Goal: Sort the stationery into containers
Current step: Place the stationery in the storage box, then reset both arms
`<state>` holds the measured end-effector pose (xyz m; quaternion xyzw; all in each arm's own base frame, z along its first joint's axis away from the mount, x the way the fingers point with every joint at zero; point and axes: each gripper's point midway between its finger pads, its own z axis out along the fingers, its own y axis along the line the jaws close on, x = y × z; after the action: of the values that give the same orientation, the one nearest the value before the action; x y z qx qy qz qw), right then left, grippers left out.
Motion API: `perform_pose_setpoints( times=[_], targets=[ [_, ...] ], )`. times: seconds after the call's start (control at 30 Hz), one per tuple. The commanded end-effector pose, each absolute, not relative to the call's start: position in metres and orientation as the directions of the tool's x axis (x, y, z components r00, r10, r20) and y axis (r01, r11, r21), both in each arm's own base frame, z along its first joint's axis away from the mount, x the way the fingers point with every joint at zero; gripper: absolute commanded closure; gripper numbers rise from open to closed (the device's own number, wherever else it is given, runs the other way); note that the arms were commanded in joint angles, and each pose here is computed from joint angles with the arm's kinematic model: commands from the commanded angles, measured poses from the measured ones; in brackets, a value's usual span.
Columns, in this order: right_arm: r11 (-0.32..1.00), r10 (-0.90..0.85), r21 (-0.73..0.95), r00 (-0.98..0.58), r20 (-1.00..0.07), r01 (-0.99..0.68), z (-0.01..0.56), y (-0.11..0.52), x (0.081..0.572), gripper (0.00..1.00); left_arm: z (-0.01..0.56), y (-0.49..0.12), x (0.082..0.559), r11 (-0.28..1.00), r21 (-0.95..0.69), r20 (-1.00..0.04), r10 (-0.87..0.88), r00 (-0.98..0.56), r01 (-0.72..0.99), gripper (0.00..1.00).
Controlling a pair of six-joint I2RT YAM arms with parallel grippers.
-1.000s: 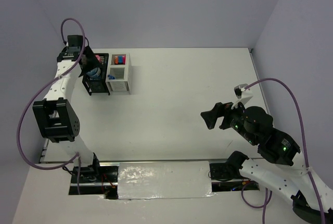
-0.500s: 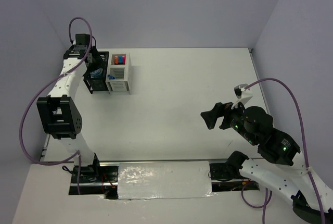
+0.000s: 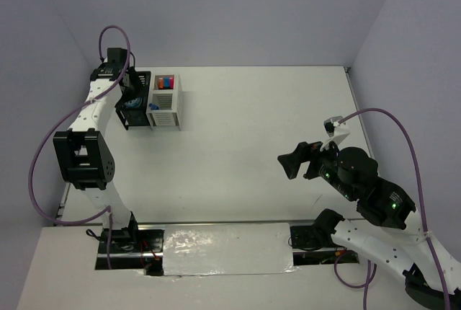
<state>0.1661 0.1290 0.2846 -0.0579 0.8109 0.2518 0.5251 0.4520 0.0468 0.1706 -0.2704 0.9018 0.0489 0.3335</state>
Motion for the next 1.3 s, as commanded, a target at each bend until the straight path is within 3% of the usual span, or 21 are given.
perform_pose_setpoints(
  times=[0.0, 0.1, 0.13, 0.17, 0.43, 0.63, 0.83, 0.87, 1.1, 1.27],
  targets=[
    [0.855, 0.180, 0.354, -0.422, -0.888, -0.379, 0.292, 0.134, 0.168, 0.00, 0.186, 0.042, 0.447, 0.862, -0.088, -0.621, -0.440, -0.649, -0.499, 0.59],
    [0.855, 0.181, 0.354, -0.422, -0.888, -0.379, 0.293, 0.134, 0.169, 0.00, 0.183, 0.041, 0.447, 0.860, -0.082, -0.605, -0.444, -0.661, -0.503, 0.30],
    [0.856, 0.177, 0.352, -0.424, -0.888, -0.379, 0.292, 0.134, 0.169, 0.00, 0.183, 0.041, 0.448, 0.859, -0.083, -0.603, -0.447, -0.661, -0.506, 0.10],
    [0.855, 0.177, 0.352, -0.424, -0.888, -0.380, 0.292, 0.134, 0.169, 0.00, 0.183, 0.040, 0.448, 0.859, -0.086, -0.602, -0.449, -0.660, -0.505, 0.01],
    [0.854, 0.175, 0.353, -0.427, -0.887, -0.383, 0.293, 0.137, 0.170, 0.00, 0.223, 0.045, 0.453, 0.857, -0.099, -0.661, -0.436, -0.611, -0.505, 0.01],
    [0.859, 0.170, 0.343, -0.420, -0.891, -0.380, 0.295, 0.136, 0.172, 0.00, 0.267, 0.052, 0.430, 0.854, -0.102, -0.722, -0.416, -0.553, -0.510, 0.01],
    [0.912, 0.179, 0.286, -0.344, -0.922, -0.293, 0.320, 0.107, 0.178, 0.00, 0.326, 0.046, 0.342, 0.879, -0.177, -0.834, -0.373, -0.406, -0.443, 0.01],
    [0.925, 0.157, 0.257, -0.335, -0.929, -0.281, 0.321, 0.101, 0.178, 0.00, 0.308, 0.042, 0.329, 0.892, -0.164, -0.822, -0.360, -0.442, -0.422, 0.01],
    [0.963, 0.162, 0.205, -0.231, -0.959, -0.175, 0.368, 0.060, 0.174, 0.00, 0.330, 0.019, 0.234, 0.931, -0.257, -0.906, -0.326, -0.269, -0.261, 0.01],
    [0.968, 0.173, 0.206, -0.212, -0.962, -0.145, 0.381, 0.042, 0.163, 0.00, 0.323, 0.009, 0.191, 0.942, -0.263, -0.910, -0.315, -0.271, -0.209, 0.01]
  ],
)
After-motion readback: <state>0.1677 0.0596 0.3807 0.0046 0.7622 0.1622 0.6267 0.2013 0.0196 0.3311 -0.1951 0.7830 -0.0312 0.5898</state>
